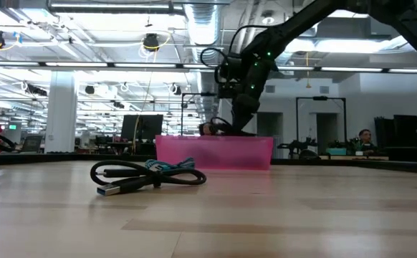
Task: Pick and place USB-C Cables
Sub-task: Put the right black charger cable into the pink bin
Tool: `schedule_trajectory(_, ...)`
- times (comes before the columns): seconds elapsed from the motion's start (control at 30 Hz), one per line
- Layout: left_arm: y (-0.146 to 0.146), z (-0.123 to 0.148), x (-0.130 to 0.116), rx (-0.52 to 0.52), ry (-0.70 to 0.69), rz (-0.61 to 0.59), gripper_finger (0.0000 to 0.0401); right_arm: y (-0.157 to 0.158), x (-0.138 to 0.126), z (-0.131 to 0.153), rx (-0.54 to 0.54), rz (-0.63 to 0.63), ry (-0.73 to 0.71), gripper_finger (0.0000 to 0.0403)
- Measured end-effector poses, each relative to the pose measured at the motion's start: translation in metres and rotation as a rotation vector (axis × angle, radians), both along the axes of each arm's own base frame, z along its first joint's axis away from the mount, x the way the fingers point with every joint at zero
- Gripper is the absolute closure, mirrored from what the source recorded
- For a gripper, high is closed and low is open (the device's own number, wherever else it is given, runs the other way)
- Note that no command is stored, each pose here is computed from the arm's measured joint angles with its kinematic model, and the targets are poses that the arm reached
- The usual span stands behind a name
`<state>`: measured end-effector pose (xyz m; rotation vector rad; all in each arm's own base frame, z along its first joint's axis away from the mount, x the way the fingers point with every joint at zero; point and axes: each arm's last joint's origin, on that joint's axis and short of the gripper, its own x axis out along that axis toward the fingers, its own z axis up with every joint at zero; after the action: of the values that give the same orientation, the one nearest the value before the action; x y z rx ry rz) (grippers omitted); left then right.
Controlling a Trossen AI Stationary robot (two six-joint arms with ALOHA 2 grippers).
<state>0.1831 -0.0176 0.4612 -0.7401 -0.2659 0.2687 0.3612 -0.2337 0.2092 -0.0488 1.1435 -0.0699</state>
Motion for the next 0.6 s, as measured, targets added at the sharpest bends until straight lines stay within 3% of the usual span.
schedule_trajectory(0.17, 0.003, -0.004, -0.002, -0.016, 0.039, 0.012, 0.0175, 0.005, 0.003, -0.017, 0.025, 0.047, 0.070, 0.0343)
schedule_trajectory(0.47, 0.012, -0.003, -0.006, -0.011, 0.041, 0.053, 0.0175, -0.003, 0.004, -0.027, 0.029, 0.064, 0.056, 0.0343)
schedule_trajectory(0.6, 0.013, -0.006, -0.006, -0.004, 0.069, 0.064, 0.0175, -0.003, 0.008, -0.044, 0.059, 0.073, 0.086, 0.0342)
